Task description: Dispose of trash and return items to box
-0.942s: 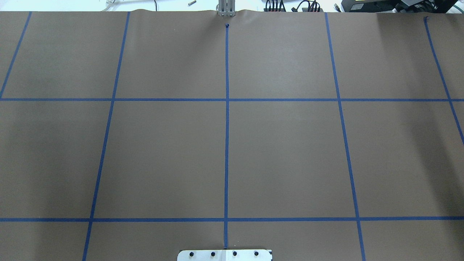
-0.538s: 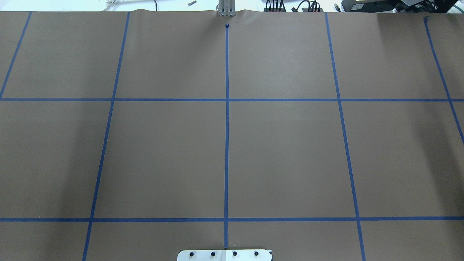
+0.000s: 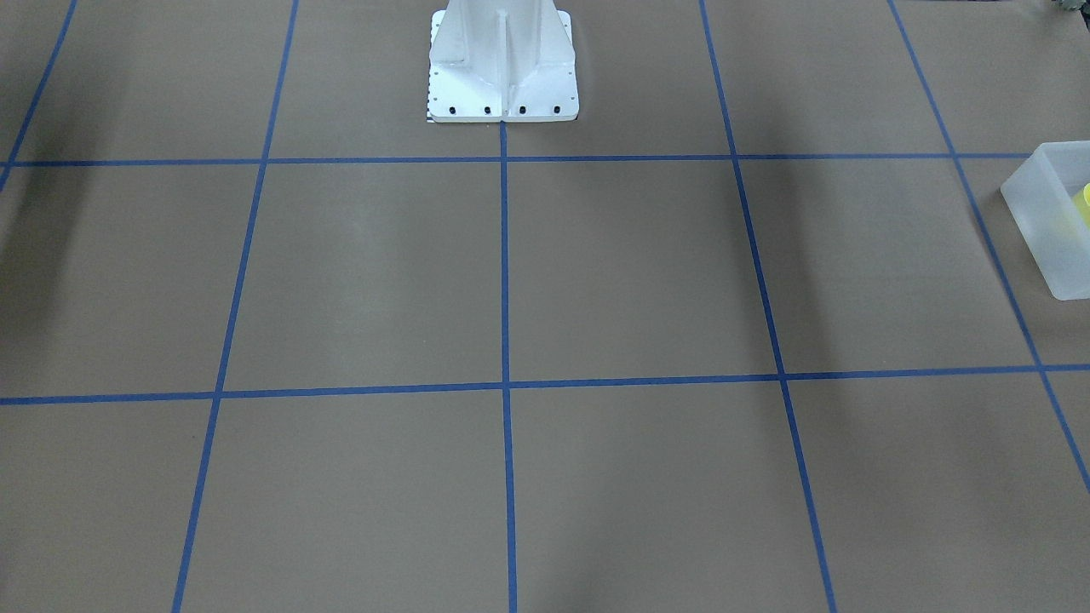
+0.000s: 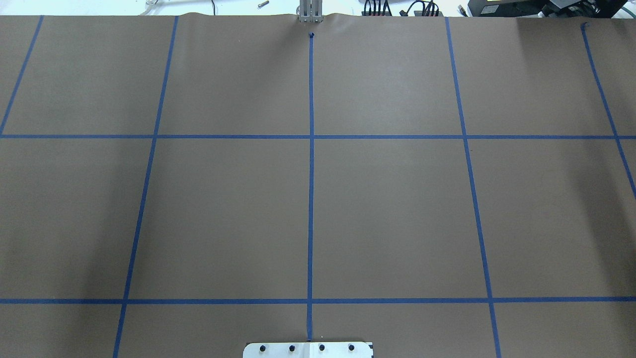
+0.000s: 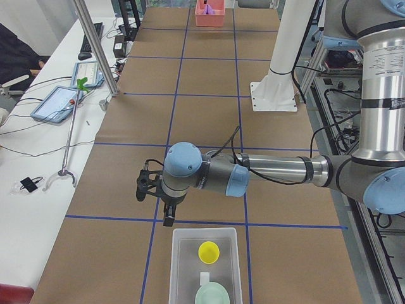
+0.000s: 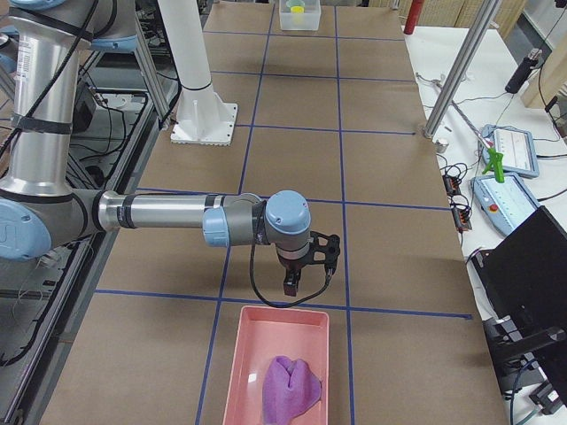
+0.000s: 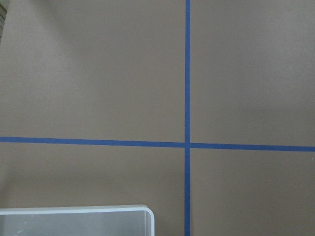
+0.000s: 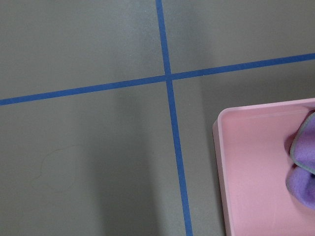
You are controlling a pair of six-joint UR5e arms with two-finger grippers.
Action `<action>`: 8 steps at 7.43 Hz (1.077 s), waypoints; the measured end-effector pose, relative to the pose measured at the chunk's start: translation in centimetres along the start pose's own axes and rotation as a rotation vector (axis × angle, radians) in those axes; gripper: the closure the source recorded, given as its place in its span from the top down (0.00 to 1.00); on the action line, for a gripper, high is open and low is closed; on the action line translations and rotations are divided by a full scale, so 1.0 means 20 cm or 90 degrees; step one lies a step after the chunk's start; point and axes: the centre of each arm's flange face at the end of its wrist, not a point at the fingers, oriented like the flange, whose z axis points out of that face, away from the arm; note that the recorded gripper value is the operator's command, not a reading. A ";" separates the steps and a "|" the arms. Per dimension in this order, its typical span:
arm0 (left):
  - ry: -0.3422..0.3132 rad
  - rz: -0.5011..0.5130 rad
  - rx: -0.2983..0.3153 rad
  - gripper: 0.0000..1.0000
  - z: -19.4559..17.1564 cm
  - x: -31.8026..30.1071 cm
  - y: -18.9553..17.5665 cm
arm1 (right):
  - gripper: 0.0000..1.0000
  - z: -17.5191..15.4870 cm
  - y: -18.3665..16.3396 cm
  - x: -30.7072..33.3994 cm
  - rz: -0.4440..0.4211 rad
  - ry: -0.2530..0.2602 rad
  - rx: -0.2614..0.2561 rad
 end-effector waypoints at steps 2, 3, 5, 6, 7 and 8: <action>0.008 0.022 -0.027 0.99 0.10 0.09 0.01 | 1.00 -0.01 0.01 -0.01 0.015 0.002 -0.013; 0.010 0.026 -0.034 0.99 0.13 0.11 0.01 | 1.00 -0.03 0.02 -0.03 0.022 0.003 -0.018; 0.010 0.027 -0.040 0.99 0.15 0.12 0.01 | 1.00 -0.04 0.03 -0.03 0.028 0.004 -0.024; 0.010 0.027 -0.041 0.99 0.16 0.12 0.01 | 1.00 -0.03 0.03 -0.03 0.030 0.005 -0.026; 0.010 0.028 -0.041 0.99 0.16 0.13 0.01 | 1.00 -0.03 0.03 -0.02 0.031 0.006 -0.028; 0.010 0.029 -0.041 0.99 0.16 0.13 0.01 | 1.00 -0.02 0.03 -0.02 0.031 0.006 -0.028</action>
